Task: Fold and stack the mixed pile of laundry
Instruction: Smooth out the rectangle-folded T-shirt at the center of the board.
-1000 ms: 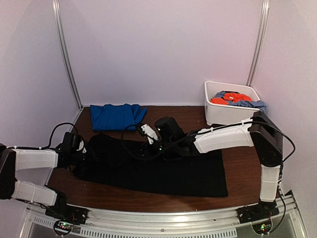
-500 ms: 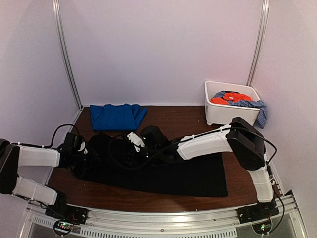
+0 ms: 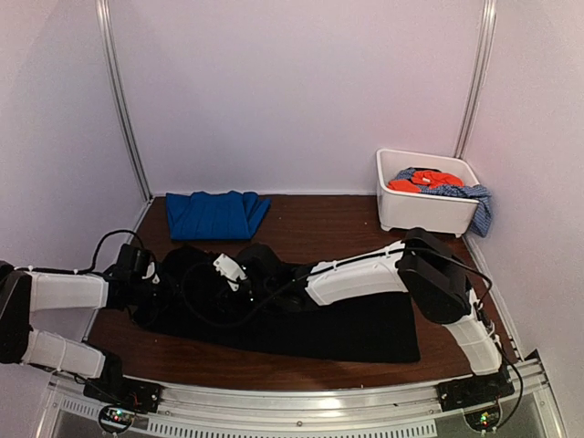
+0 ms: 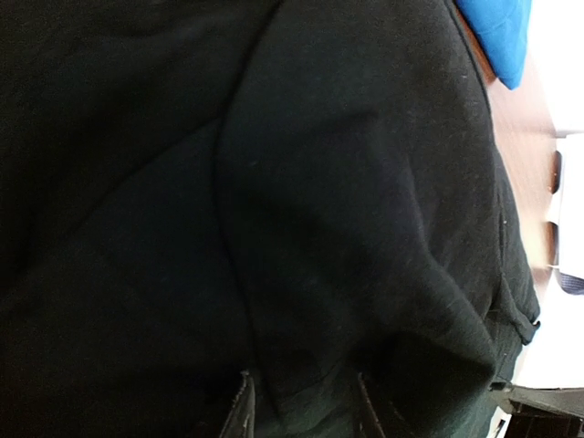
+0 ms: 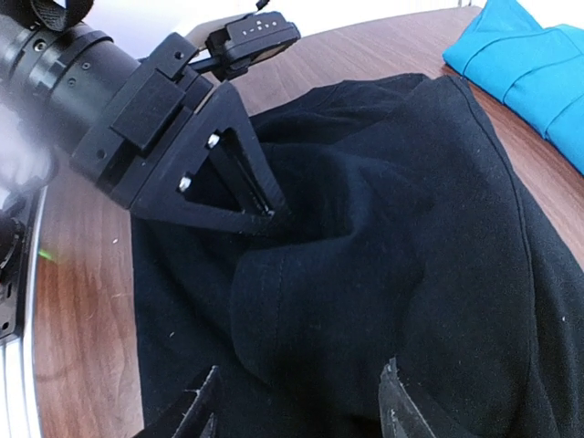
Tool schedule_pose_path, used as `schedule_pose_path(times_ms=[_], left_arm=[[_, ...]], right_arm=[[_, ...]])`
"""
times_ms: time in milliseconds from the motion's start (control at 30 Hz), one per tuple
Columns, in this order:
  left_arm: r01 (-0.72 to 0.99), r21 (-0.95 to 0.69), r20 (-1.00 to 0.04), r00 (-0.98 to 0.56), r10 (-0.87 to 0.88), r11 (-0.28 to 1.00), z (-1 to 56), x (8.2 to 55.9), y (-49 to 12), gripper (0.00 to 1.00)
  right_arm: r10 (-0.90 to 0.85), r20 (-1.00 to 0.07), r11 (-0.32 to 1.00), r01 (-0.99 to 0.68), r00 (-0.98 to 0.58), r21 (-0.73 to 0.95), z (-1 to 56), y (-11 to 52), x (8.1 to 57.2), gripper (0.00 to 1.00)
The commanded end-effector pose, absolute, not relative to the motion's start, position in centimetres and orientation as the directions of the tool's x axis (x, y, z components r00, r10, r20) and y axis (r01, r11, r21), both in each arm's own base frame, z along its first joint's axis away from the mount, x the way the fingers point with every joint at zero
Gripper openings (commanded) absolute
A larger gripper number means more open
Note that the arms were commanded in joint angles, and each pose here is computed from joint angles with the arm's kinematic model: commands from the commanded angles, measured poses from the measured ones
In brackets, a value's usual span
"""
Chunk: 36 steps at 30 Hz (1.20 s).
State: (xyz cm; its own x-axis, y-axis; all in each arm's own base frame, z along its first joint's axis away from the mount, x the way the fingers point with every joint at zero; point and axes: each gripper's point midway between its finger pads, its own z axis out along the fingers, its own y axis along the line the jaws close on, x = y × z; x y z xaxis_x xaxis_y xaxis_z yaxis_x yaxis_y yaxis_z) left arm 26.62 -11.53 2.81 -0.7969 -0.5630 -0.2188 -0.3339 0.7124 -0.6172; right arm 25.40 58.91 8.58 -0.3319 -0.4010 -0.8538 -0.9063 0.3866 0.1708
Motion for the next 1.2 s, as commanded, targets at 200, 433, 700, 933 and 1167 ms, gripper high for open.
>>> schedule_pose_path(times_ms=[200,433,700,933,1167], left_arm=[[-0.388,-0.608,-0.204,-0.767,-0.609,0.693,2.9,26.2,-10.7,0.41],[-0.358,-0.645,-0.216,-0.762,-0.610,0.675,3.5,26.8,-11.2,0.41],[-0.332,-0.659,-0.232,-0.764,-0.602,0.675,4.0,27.3,-11.5,0.40],[-0.302,-0.682,-0.250,-0.760,-0.600,0.667,4.1,28.1,-11.9,0.40],[-0.354,-0.666,-0.197,-0.766,-0.612,0.657,2.4,27.6,-11.9,0.40]], right_arm=[[-0.464,-0.839,0.490,-0.871,-0.282,0.022,6.4,60.5,25.6,0.70],[-0.482,-0.824,0.612,-0.787,-0.299,-0.072,5.0,59.3,28.1,0.61],[-0.449,-0.838,0.658,-0.749,-0.312,-0.074,6.6,58.4,29.3,0.37],[-0.424,-0.850,0.652,-0.757,-0.311,-0.049,8.0,58.5,29.2,0.23],[-0.423,-0.844,0.658,-0.752,-0.329,-0.037,7.8,58.1,29.3,0.20]])
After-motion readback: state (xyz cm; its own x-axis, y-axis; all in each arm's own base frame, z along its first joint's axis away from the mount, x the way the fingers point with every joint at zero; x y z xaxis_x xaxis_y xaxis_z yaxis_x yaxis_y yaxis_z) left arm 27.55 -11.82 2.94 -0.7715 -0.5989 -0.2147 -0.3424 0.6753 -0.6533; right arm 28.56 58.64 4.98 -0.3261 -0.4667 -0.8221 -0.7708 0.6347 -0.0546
